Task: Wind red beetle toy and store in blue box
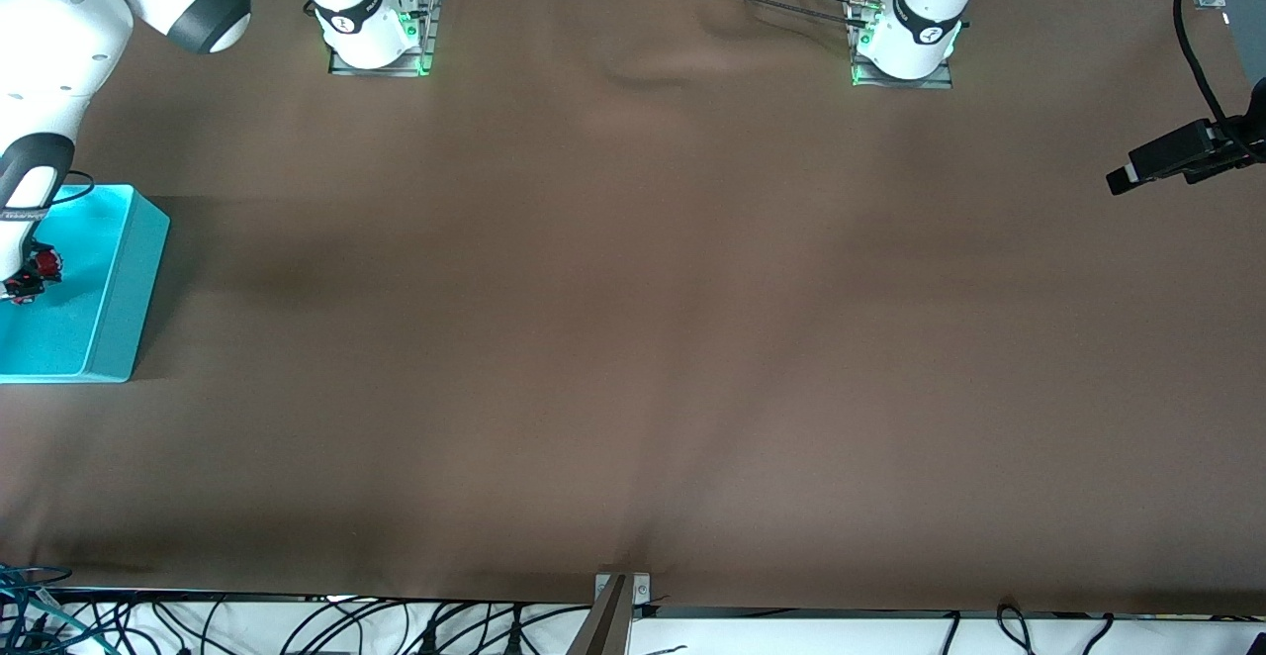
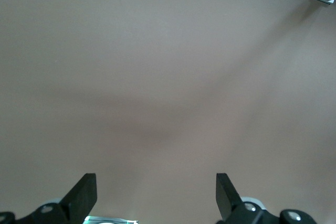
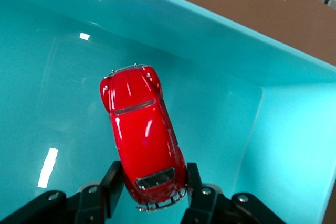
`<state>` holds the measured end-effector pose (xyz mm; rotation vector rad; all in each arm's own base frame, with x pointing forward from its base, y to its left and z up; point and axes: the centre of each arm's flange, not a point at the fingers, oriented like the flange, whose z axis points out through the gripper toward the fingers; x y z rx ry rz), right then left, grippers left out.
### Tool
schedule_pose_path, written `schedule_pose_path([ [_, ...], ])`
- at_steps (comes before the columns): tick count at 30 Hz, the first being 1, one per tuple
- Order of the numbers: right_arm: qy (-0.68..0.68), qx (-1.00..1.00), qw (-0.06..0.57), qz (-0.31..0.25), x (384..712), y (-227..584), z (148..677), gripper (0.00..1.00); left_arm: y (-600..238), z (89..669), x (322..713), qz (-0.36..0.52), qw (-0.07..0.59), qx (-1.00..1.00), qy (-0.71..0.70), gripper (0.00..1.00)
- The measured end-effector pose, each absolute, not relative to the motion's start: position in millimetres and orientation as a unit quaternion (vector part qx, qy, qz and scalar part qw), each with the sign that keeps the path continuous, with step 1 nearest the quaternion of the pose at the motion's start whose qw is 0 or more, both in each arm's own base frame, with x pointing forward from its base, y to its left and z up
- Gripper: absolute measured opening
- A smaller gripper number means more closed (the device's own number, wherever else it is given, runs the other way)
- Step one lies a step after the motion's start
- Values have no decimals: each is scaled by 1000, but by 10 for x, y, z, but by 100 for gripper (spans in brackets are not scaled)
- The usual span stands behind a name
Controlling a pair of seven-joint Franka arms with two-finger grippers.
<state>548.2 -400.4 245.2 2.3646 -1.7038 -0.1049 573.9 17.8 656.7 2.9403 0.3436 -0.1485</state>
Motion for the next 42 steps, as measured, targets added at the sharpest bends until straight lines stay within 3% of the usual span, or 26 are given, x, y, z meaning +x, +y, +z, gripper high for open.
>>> schedule_pose_path([
  [2, -580, 806, 113, -35, 5489, -3998, 2439, 54, 178, 6566, 5740, -50, 89, 988, 115, 100],
  [3, -582, 804, 115, -33, 5495, -3997, 2415, 65, 178, 6566, 5740, -50, 89, 988, 115, 100],
  [9, -589, 799, 117, -29, 5502, -3996, 2409, 66, 178, 6566, 5740, -50, 89, 988, 115, 100],
  [16, -592, 797, 118, -25, 5518, -3986, 2411, 88, 181, 6557, 5745, -51, 89, 988, 115, 100],
  [33, -590, 796, 136, 0, 5525, -4112, 2745, 85, 343, 6218, 6004, -53, 103, 986, 124, 100],
  [42, -581, 802, 141, 2, 5640, -4084, 3187, 83, 482, 6009, 6132, -51, 85, 987, 131, 100],
])
